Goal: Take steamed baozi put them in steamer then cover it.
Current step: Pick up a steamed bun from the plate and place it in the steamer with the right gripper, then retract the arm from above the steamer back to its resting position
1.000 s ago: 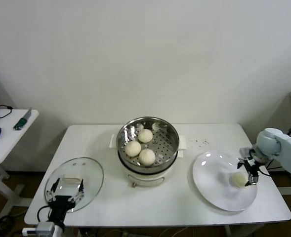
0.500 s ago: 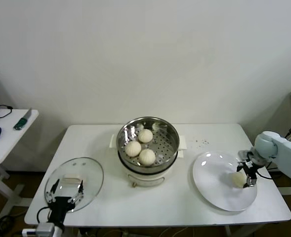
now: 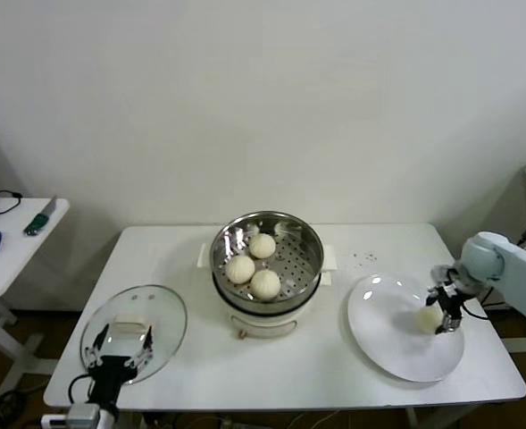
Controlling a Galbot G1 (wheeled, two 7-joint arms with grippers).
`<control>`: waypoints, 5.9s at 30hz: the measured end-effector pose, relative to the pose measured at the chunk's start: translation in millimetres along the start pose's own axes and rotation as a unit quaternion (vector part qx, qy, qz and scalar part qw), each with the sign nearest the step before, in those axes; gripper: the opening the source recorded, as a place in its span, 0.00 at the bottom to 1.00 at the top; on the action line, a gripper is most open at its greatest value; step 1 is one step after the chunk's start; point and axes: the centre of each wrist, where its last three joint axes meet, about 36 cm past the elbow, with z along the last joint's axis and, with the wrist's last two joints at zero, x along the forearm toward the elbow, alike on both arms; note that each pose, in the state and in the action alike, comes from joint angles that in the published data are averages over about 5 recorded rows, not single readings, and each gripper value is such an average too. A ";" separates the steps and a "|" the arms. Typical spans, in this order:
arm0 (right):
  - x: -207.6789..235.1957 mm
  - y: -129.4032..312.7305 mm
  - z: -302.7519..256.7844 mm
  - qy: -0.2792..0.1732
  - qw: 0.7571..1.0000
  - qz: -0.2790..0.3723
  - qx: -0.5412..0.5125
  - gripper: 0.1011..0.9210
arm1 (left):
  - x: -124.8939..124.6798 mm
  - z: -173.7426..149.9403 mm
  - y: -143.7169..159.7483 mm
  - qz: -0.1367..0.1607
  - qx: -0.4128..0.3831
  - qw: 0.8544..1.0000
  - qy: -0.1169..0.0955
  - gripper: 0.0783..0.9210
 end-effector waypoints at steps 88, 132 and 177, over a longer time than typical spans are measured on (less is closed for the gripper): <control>178.6 -92.7 -289.4 -0.153 0.980 0.073 0.100 0.88 | -10.4 -14.6 -26.8 0.046 0.001 0.999 -0.023 0.88; -35.2 152.7 -76.2 -0.587 0.622 0.387 -0.345 0.88 | -4.9 -37.2 1.0 0.016 -0.451 0.892 -0.029 0.88; -136.4 271.6 -63.0 -0.513 0.624 0.394 -0.439 0.88 | -127.9 60.1 34.9 -0.028 -0.693 0.720 0.008 0.88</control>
